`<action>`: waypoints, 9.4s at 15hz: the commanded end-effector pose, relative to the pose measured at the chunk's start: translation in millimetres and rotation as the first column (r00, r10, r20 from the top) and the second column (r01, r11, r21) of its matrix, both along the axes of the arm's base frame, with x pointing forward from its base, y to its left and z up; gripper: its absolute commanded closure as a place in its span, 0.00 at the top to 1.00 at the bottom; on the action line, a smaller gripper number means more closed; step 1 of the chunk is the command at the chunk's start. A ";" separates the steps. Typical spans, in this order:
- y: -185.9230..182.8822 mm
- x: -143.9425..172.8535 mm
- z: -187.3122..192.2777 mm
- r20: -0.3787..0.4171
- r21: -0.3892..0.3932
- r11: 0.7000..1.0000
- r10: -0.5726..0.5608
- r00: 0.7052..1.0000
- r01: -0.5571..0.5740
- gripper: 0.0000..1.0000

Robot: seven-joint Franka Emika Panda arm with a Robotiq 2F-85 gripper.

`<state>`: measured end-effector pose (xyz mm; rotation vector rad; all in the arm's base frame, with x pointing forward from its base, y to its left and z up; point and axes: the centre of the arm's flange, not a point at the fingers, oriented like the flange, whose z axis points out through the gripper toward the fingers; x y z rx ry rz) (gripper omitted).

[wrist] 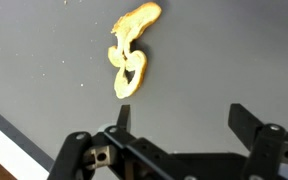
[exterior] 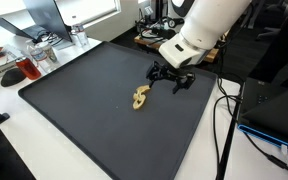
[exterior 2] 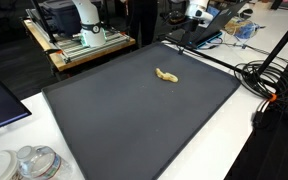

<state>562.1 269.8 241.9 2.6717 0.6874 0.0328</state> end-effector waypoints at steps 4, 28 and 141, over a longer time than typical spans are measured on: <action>-49.4 -60.2 31.2 0.085 0.104 0.994 0.013 0.996 -0.022 1.00; -214.3 -79.7 72.9 -0.040 0.593 0.805 0.059 0.997 -0.024 1.00; -276.8 -119.6 106.4 -0.029 0.316 0.945 0.094 0.995 -0.080 1.00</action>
